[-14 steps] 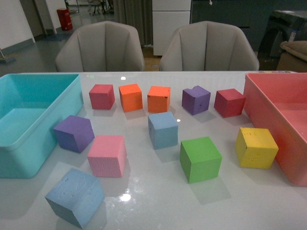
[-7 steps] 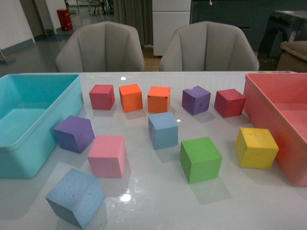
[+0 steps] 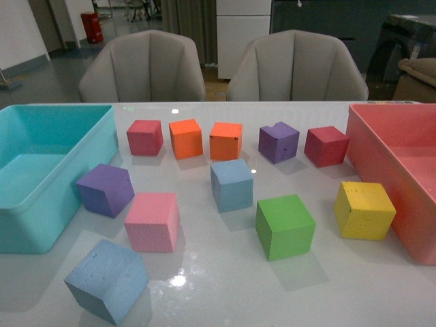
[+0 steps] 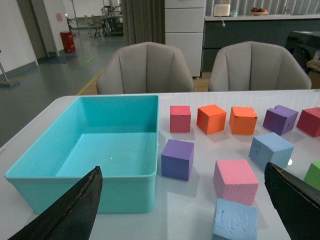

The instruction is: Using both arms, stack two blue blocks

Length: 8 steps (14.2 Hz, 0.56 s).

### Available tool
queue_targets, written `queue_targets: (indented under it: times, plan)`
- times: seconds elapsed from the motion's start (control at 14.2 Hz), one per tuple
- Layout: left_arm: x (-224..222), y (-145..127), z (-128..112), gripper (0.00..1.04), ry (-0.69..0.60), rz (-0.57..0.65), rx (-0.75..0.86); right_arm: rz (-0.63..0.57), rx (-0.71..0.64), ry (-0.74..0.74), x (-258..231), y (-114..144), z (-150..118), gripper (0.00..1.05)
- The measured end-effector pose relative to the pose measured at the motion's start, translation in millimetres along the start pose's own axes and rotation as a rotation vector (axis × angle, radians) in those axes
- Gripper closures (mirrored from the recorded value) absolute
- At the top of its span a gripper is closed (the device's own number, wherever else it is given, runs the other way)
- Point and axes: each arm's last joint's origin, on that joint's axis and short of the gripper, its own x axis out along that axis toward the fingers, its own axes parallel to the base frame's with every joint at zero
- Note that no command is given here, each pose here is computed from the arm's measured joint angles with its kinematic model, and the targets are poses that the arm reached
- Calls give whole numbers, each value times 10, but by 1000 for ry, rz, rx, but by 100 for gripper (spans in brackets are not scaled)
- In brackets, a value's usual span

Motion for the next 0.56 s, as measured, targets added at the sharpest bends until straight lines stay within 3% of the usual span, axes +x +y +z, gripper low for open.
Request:
queue_targets:
  times: [0.07, 0.21, 0.28, 0.35, 0.56]
  plan:
    - [0, 0, -1, 7, 0, 0, 0, 0, 0, 0, 0, 0, 1, 24]
    - [0, 0, -1, 7, 0, 0, 0, 0, 0, 0, 0, 0, 0, 8]
    - [0, 0, -5, 7, 6, -1, -1, 0, 0, 0, 0, 0, 0, 5]
    - [13, -27, 5, 7, 278, -24, -30, 0, 0, 0, 0, 0, 0, 7]
    - [249, -162, 181, 7, 269, -81, -19, 0, 0, -1, 0, 0, 2, 6]
